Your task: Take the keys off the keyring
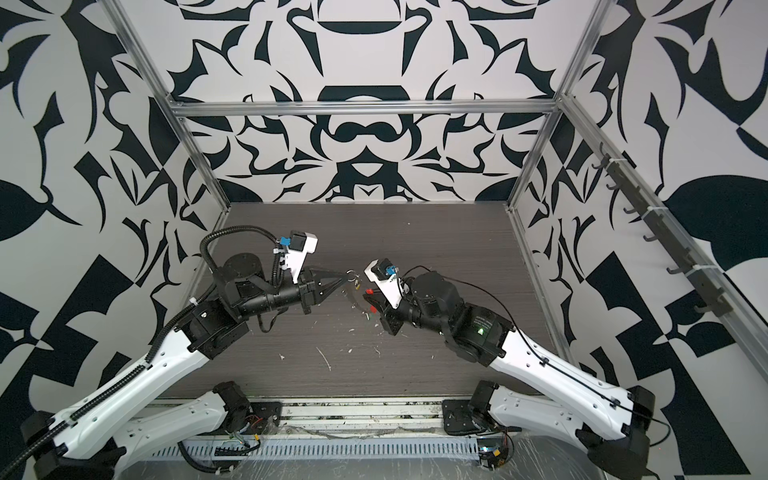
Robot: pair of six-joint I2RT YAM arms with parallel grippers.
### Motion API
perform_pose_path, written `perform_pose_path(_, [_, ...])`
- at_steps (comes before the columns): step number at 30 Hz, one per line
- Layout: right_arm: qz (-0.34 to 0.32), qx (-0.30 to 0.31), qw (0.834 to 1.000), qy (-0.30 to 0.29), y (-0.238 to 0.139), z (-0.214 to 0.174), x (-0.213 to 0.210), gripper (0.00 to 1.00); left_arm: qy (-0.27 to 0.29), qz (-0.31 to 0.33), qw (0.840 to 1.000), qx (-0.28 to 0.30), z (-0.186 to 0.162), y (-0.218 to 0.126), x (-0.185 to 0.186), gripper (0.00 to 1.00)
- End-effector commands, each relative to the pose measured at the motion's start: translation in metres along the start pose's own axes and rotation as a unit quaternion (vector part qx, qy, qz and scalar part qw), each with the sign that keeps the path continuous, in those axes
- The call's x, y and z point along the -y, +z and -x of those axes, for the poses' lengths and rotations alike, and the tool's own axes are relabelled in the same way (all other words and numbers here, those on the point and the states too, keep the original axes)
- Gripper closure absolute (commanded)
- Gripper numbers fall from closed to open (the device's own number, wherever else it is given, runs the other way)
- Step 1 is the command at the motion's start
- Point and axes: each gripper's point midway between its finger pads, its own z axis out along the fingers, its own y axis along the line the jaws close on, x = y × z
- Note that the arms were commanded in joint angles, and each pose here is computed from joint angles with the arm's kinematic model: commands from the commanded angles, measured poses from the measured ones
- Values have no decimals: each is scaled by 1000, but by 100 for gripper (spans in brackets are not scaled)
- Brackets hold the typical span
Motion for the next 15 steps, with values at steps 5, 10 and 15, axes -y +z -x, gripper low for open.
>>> perform_pose_path(5, [-27,15,999,-32,-6,21,1,100,-27,58,998,-19,5,0,-10,100])
perform_pose_path(10, [-44,14,998,-48,-7,22,1,100,-33,61,997,-24,6,0,-9,100])
perform_pose_path(15, [-59,23,997,-51,-10,25,5,100,-33,62,997,-26,6,-2,-6,100])
